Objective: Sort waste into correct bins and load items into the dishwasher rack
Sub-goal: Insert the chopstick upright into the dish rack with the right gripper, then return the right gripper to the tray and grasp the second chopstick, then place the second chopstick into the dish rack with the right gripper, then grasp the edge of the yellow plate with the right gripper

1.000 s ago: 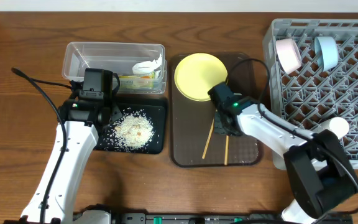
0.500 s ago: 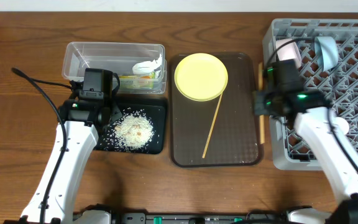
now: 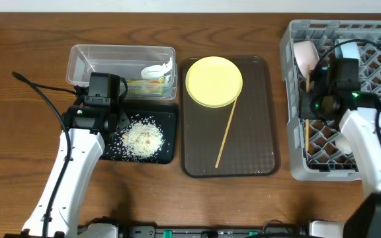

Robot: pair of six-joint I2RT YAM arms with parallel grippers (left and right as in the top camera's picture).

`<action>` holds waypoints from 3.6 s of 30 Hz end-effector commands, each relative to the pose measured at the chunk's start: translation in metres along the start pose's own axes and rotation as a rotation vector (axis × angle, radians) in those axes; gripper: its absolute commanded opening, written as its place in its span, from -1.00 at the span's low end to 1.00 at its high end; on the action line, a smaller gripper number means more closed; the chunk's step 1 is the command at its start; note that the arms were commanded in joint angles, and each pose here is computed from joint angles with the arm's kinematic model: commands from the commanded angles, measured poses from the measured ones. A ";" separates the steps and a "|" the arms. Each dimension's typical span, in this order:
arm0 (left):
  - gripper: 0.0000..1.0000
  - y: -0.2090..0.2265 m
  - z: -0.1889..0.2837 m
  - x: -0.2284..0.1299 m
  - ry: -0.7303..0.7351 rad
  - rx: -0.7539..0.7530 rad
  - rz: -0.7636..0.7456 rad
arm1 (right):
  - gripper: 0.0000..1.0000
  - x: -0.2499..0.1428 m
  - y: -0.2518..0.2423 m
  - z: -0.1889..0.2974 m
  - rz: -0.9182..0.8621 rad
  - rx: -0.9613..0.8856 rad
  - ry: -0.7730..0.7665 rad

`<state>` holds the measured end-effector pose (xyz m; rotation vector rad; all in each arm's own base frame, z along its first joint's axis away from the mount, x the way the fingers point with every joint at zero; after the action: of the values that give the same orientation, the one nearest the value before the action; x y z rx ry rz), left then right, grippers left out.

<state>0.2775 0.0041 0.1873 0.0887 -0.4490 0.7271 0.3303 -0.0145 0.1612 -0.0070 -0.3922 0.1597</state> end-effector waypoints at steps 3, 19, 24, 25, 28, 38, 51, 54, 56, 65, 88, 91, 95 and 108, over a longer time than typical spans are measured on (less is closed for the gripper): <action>0.29 0.001 -0.001 0.001 0.000 0.010 0.019 | -0.17 0.006 0.000 -0.005 0.027 0.025 -0.013; 0.30 0.001 -0.001 0.001 -0.001 0.009 0.019 | -0.16 0.029 0.110 0.014 0.075 0.240 -0.082; 0.30 0.001 -0.001 0.001 -0.001 0.009 0.019 | -0.06 0.011 0.158 -0.018 0.075 0.204 0.041; 0.29 0.001 -0.001 0.001 -0.001 0.009 0.019 | -0.06 0.007 0.166 -0.025 0.072 0.197 0.063; 0.29 0.001 -0.001 0.001 0.000 0.010 0.019 | -0.06 -0.007 0.187 -0.046 0.070 0.166 0.136; 0.29 0.001 -0.001 0.001 0.000 0.010 0.019 | -0.36 -0.046 0.206 -0.098 -0.039 0.053 0.320; 0.30 0.001 -0.001 0.001 0.000 0.010 0.019 | -0.98 0.003 0.114 -0.029 -0.083 -0.046 0.109; 0.30 0.001 -0.001 0.001 0.000 0.010 0.019 | -0.98 0.016 0.089 -0.001 -0.032 -0.041 0.019; 0.30 0.001 -0.001 0.001 -0.001 0.009 0.019 | -0.98 0.020 0.072 0.016 -0.005 -0.032 -0.032; 0.30 0.001 -0.001 0.001 0.000 0.010 0.019 | -0.99 0.008 0.012 0.022 0.083 -0.042 0.001; 0.30 0.001 -0.001 0.001 -0.001 0.009 0.020 | 0.01 0.080 0.084 0.025 0.112 0.176 -0.319; 0.31 0.001 -0.001 0.001 0.000 0.010 0.019 | 0.09 0.084 0.098 0.003 0.108 0.127 -0.297; 0.31 0.001 -0.001 0.001 0.000 0.010 0.019 | 0.08 0.080 0.115 -0.036 0.033 0.129 -0.223; 0.31 0.001 -0.001 0.001 0.001 0.011 0.019 | -0.35 0.061 0.154 -0.134 -0.094 0.137 -0.101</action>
<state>0.2775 0.0041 0.1873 0.0887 -0.4490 0.7271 0.4143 0.1489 0.0659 0.1761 -0.5045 0.1716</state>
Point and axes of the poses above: each gripper's point midway between its finger pads, its own z axis back along the fingers, its own y axis along the line the jaws close on, x = y × z, the point moved 6 cm from there along z, back along the fingers, and after that the axes turned 12 degrees about z, right-handed, at the moved point
